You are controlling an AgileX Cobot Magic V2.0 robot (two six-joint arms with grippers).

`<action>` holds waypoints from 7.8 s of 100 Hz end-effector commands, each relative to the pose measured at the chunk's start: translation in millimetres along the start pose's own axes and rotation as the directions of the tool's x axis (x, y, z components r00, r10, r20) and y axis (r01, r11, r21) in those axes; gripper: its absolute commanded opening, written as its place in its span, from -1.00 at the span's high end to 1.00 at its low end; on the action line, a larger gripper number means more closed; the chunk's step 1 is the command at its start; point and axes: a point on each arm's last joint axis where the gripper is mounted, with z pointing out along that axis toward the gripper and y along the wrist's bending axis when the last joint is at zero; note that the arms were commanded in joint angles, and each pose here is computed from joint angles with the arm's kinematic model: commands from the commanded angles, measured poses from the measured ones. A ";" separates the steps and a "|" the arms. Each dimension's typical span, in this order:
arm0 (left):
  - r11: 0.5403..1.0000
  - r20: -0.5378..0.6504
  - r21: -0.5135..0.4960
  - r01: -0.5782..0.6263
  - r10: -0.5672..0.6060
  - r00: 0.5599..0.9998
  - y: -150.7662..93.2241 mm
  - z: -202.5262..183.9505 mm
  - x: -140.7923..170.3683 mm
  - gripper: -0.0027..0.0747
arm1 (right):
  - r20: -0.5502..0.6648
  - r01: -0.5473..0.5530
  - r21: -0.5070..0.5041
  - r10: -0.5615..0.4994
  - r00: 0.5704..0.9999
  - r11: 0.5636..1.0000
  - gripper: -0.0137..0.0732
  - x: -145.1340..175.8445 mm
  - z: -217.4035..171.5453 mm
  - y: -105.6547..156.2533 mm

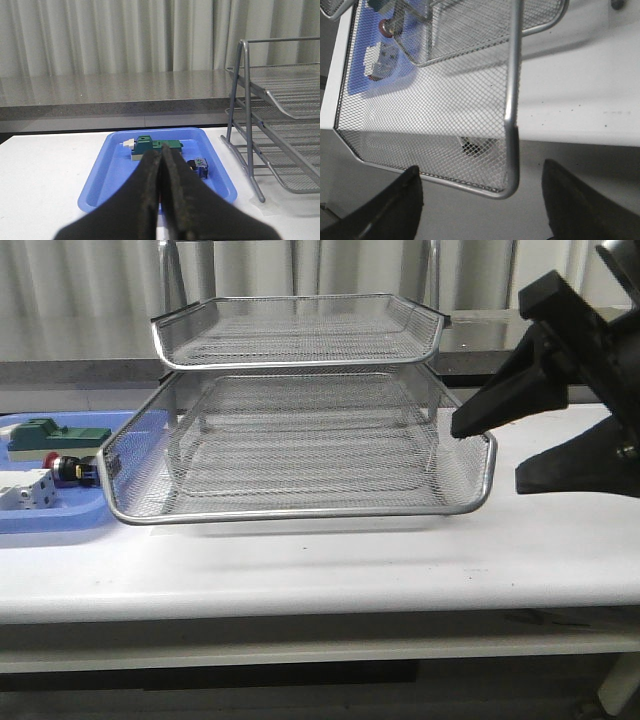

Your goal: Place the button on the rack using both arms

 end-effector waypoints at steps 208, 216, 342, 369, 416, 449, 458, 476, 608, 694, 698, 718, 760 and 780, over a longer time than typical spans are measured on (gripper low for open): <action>1.000 0.063 -0.002 0.012 -0.012 0.998 -0.1 -1.9 6.7 0.92 | 0.130 0.206 0.570 -0.335 0.933 0.795 0.85 30.9 -196.3 52.6; 1.000 0.063 -0.002 0.012 -0.012 0.998 -0.1 -1.9 6.7 0.92 | 0.130 0.206 0.570 -0.335 0.933 0.795 0.85 30.9 -196.3 52.6; 1.000 -0.383 0.004 -0.023 0.023 0.924 4.3 127.2 -149.6 0.92 | 0.130 0.206 0.570 -0.335 0.933 0.795 0.85 30.9 -196.3 52.6; 0.993 -0.545 0.021 -0.112 0.105 0.832 8.1 213.3 -138.2 0.92 | 0.130 0.206 0.570 -0.335 0.933 0.795 0.85 30.9 -196.3 52.6; 0.996 -0.737 0.032 -0.089 0.084 0.671 7.7 262.9 -96.5 0.90 | 0.130 0.206 0.570 -0.335 0.933 0.795 0.85 30.9 -196.3 52.6; 0.990 -0.762 0.071 -0.122 0.133 0.634 8.1 260.1 -94.0 -0.82 | 0.130 0.206 0.570 -0.335 0.933 0.795 0.85 30.9 -196.3 52.6; 0.990 -0.760 0.071 -0.122 0.133 0.637 8.0 260.3 -94.2 -0.94 | 0.130 0.206 0.570 -0.335 0.933 0.795 0.85 30.9 -196.3 52.6; 0.995 -0.726 0.058 -0.080 0.097 0.681 5.4 263.9 -97.2 -0.82 | 0.130 0.206 0.570 -0.335 0.933 0.795 0.85 30.9 -196.3 52.6; 0.674 -0.596 0.692 -0.260 0.736 0.322 -36.2 425.1 -17.3 -0.79 | 0.130 0.206 0.570 -0.335 0.933 0.795 0.85 30.9 -196.3 52.6; 0.641 -0.575 0.717 -0.275 0.766 0.286 -41.7 448.2 34.4 -0.79 | 0.130 0.206 0.570 -0.335 0.933 0.795 0.85 30.9 -196.3 52.6; 0.641 -0.576 0.717 -0.274 0.766 0.285 -41.8 449.0 36.3 -0.79 | 0.130 0.206 0.570 -0.335 0.933 0.795 0.85 30.9 -196.3 52.6; 0.641 -0.580 0.721 -0.263 0.766 0.277 -42.4 451.1 45.7 -0.79 | 0.130 0.206 0.570 -0.335 0.933 0.795 0.85 30.9 -196.3 52.6; 0.645 -0.585 0.723 -0.247 0.762 0.276 -43.4 451.5 52.3 -0.78 | 0.130 0.206 0.570 -0.335 0.933 0.795 0.85 30.9 -196.3 52.6; 0.658 -0.593 0.719 -0.222 0.749 0.296 -45.7 451.0 52.3 -0.35 | 0.130 0.206 0.570 -0.335 0.933 0.795 0.85 30.9 -196.3 52.6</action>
